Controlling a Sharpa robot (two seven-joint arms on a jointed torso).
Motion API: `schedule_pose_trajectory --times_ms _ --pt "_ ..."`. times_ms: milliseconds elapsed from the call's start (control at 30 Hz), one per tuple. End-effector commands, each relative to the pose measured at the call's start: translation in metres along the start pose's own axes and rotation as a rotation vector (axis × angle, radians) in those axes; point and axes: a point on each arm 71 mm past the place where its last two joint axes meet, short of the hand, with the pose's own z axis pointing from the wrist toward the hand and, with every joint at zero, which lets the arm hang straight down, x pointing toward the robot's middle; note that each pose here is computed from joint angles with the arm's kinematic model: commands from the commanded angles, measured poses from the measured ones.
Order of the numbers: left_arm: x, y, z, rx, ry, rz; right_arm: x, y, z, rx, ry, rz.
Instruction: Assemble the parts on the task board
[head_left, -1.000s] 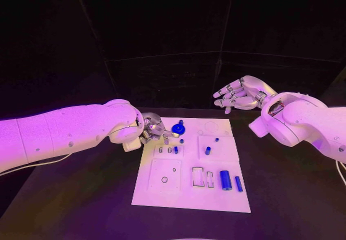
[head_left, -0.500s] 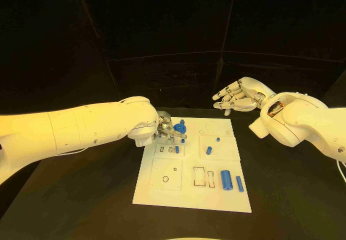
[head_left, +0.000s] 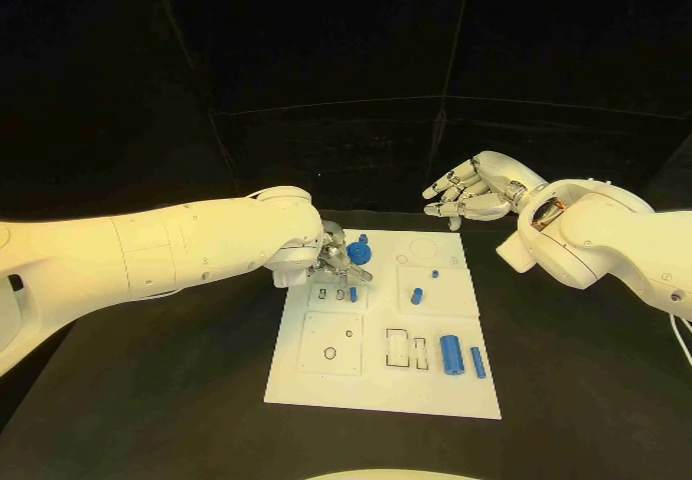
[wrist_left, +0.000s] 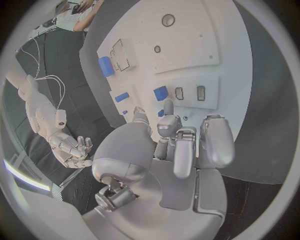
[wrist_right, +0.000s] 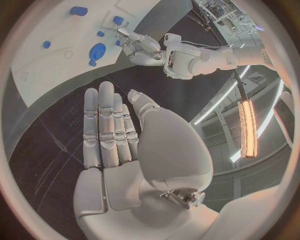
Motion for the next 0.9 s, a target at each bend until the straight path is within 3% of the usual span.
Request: schedule_pose_trajectory --times_ms 33,900 --pt "0.0015 0.0017 0.0006 -0.032 0.031 0.037 -0.0001 0.0016 0.0002 0.001 0.005 -0.012" --pt "0.0053 -0.0062 0.0076 -0.031 0.071 0.068 0.0025 0.0027 0.0031 0.002 0.017 -0.013"
